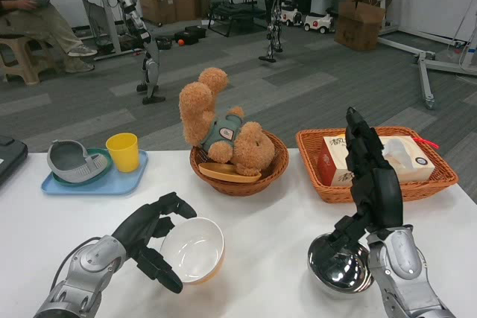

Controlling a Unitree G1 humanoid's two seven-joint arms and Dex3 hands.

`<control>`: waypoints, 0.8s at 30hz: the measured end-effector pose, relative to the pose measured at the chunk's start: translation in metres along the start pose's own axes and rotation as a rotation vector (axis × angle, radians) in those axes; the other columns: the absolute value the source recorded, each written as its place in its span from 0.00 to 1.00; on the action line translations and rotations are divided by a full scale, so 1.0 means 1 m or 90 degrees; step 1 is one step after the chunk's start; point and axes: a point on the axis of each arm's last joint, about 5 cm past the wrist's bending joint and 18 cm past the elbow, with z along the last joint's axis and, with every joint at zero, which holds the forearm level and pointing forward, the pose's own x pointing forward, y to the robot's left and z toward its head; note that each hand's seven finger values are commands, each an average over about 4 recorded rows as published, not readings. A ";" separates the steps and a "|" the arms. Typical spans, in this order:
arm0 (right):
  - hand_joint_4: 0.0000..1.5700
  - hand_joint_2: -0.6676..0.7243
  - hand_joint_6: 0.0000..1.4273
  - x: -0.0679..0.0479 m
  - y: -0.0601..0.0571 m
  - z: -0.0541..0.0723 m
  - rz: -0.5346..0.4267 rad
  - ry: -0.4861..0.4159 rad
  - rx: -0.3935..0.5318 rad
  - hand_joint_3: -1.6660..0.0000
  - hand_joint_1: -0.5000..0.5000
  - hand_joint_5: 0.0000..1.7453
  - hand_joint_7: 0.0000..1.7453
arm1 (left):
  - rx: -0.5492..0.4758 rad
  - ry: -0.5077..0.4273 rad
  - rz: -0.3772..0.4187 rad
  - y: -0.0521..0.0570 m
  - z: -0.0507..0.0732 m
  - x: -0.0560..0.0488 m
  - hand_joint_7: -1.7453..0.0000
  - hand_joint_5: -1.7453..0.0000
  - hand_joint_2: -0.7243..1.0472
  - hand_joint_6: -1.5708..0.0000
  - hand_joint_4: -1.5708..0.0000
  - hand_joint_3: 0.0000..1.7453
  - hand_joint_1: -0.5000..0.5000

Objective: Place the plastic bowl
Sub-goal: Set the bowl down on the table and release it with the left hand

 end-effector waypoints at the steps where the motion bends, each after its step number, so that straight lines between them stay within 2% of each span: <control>1: 0.00 1.00 0.00 0.000 0.000 0.000 0.000 0.000 0.000 1.00 0.04 0.00 0.04 | -0.001 0.003 0.002 -0.001 -0.001 0.001 0.12 0.00 0.88 0.78 0.57 0.00 0.60; 3: 0.00 1.00 0.00 0.000 0.000 0.000 0.000 0.000 0.000 1.00 0.04 0.00 0.04 | -0.001 0.011 0.003 -0.002 -0.004 0.002 0.10 0.00 0.90 0.79 0.60 0.00 0.60; 12: 0.00 1.00 0.00 0.000 0.000 0.000 0.000 0.000 0.000 1.00 0.04 0.00 0.04 | 0.027 0.052 -0.020 -0.007 -0.009 0.007 0.12 0.00 0.90 0.82 0.69 0.00 0.57; 15: 0.00 1.00 0.00 0.000 0.000 0.000 0.001 0.000 0.000 1.00 0.04 0.00 0.03 | 0.042 0.061 -0.030 -0.009 -0.010 0.008 0.12 0.00 0.90 0.86 0.76 0.00 0.56; 18: 0.00 1.00 0.00 0.000 0.000 0.000 0.001 0.001 0.000 1.00 0.04 0.00 0.04 | 0.052 0.072 -0.040 -0.011 -0.011 0.009 0.15 0.00 0.94 0.90 0.85 0.00 0.54; 21: 0.00 1.00 0.00 0.000 0.001 -0.001 0.003 0.002 0.000 1.00 0.04 0.00 0.04 | 0.053 0.072 -0.044 -0.013 -0.010 0.010 0.16 0.00 0.95 0.92 0.89 0.00 0.53; 24: 0.00 1.00 0.00 -0.001 0.001 -0.001 0.004 0.003 0.001 1.00 0.04 0.00 0.04 | 0.058 0.074 -0.046 -0.013 -0.010 0.012 0.22 0.00 0.95 0.95 0.94 0.03 0.52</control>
